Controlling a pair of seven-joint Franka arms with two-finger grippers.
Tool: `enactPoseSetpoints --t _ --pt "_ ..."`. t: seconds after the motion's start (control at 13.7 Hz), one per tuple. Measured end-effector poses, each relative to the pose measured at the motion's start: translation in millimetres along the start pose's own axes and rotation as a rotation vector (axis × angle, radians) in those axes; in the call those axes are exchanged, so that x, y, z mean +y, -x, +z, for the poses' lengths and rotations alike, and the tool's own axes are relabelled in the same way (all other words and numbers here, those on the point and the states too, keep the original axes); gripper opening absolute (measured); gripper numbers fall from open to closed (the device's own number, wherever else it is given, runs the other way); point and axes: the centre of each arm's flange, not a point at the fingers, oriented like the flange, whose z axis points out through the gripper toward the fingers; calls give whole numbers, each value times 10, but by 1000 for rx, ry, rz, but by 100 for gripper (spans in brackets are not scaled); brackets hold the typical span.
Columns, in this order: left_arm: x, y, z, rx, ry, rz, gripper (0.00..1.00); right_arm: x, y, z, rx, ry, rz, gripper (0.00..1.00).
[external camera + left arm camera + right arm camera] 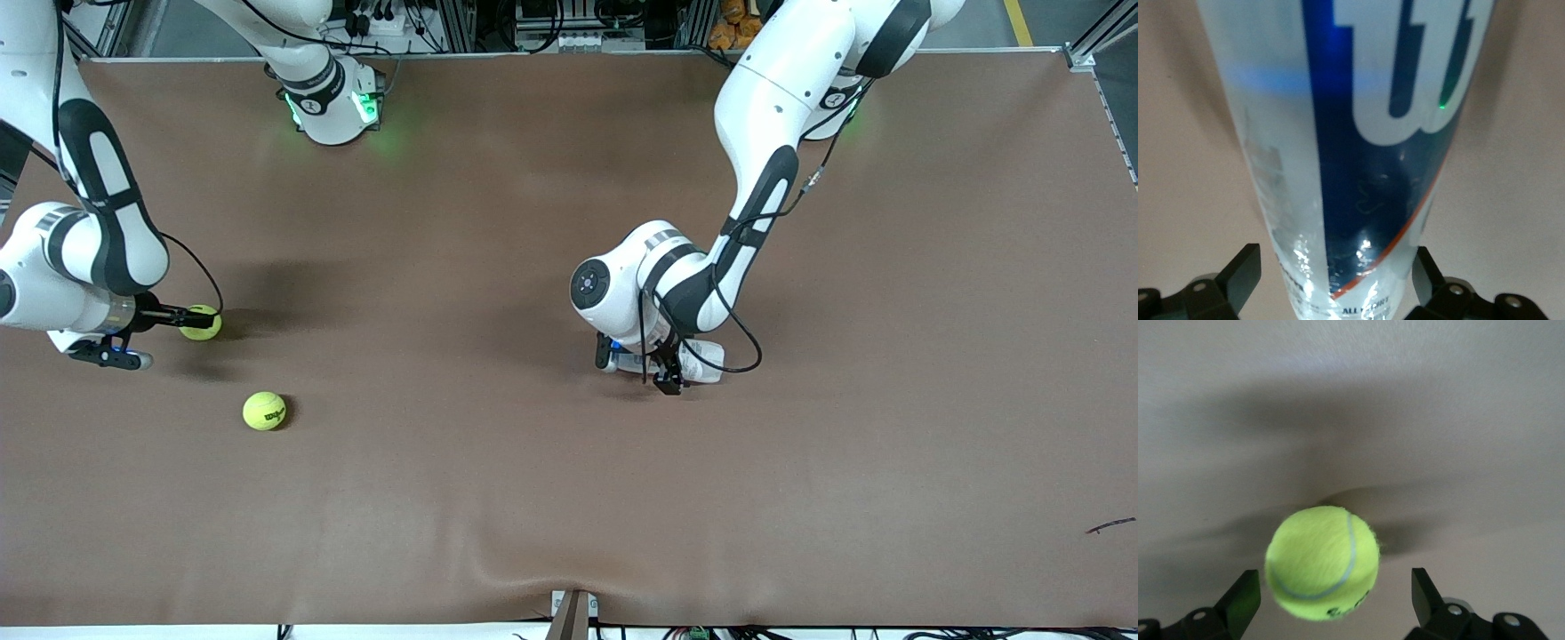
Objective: Insert tennis ball vertically with right arm
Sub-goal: 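Lift the tube with the left gripper while the right gripper grasps a ball, then raise the tube upright with the left gripper while the right gripper lifts the ball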
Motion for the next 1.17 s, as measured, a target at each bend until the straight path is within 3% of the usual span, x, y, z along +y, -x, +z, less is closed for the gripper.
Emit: enactPoseSetpoints --t 0.51,0.73,1.17 --pt "-15 25 58 6 17 -14 100 -5 -12 195 -28 -8 3 100" --pt "-12 19 70 5 19 -14 100 -5 -28 171 -20 -12 7 69" --pt "5 -13 141 1 28 -10 93 3 -199 -103 43 -13 -39 68"
